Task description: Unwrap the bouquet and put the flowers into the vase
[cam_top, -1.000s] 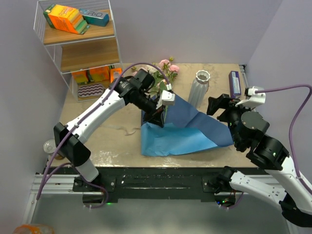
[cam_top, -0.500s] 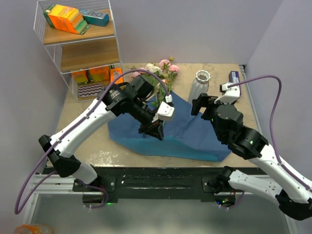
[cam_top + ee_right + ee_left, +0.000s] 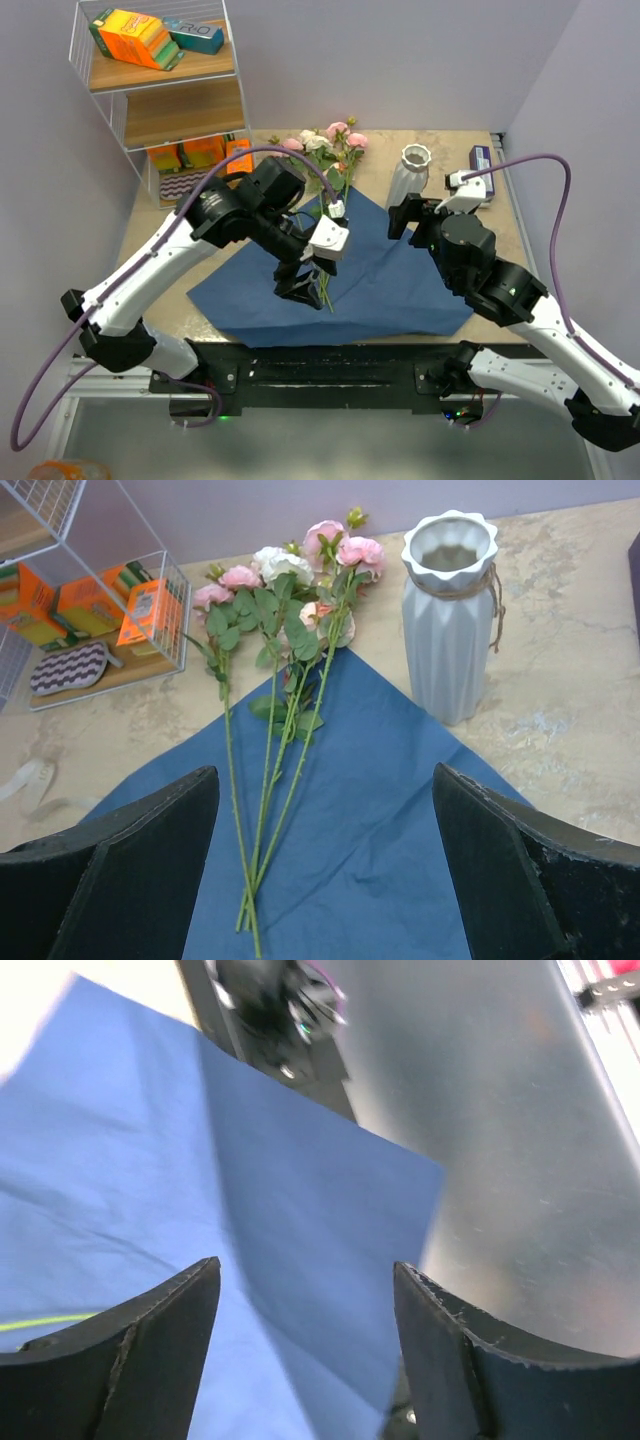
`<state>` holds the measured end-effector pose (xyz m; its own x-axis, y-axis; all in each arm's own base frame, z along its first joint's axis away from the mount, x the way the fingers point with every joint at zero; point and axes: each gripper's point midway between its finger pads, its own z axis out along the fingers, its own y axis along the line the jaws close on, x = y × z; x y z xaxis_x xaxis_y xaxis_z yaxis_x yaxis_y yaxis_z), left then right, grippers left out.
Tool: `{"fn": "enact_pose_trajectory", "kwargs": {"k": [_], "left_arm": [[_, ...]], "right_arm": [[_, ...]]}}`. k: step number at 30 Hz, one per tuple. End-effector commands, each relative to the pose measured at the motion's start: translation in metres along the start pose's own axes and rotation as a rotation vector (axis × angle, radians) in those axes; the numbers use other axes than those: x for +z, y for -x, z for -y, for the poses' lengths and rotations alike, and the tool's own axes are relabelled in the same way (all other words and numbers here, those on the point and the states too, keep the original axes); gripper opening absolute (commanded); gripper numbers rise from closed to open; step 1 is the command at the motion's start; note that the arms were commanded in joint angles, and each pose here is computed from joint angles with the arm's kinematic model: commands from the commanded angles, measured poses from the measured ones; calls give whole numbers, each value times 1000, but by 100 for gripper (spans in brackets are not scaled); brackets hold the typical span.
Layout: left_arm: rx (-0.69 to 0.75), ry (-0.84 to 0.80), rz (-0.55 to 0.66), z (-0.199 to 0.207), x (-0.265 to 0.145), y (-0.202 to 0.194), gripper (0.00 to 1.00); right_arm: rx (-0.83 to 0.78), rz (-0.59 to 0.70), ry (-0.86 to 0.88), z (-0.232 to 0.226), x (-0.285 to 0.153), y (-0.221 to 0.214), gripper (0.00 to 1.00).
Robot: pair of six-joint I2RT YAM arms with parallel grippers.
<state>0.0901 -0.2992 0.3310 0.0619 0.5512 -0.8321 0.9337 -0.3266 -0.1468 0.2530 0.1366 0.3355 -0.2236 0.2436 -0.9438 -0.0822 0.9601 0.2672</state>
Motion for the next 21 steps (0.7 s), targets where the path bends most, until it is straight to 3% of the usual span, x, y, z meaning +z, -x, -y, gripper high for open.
{"fn": "enact_pose_trajectory", "kwargs": {"k": [1, 2, 3, 5, 8, 15, 21], "left_arm": [[155, 172, 86, 0, -40, 47, 80], [132, 224, 97, -6, -45, 52, 97], [122, 295, 115, -17, -53, 58, 99], [78, 479, 213, -51, -77, 69, 99], [-53, 730, 273, -113, -120, 45, 99], [-496, 955, 50, -218, -125, -115, 97], [-706, 961, -55, -235, -113, -214, 92]], "right_arm": [[29, 7, 41, -9, -1, 2, 90], [25, 4, 42, -9, -1, 2, 90], [21, -2, 46, -10, -1, 1, 90], [6, -20, 34, -10, 2, -4, 92], [-48, -96, -39, -8, 15, -19, 94], [-138, -219, -148, -27, 57, -48, 92], [-155, -238, -186, -51, 105, -76, 85]]}}
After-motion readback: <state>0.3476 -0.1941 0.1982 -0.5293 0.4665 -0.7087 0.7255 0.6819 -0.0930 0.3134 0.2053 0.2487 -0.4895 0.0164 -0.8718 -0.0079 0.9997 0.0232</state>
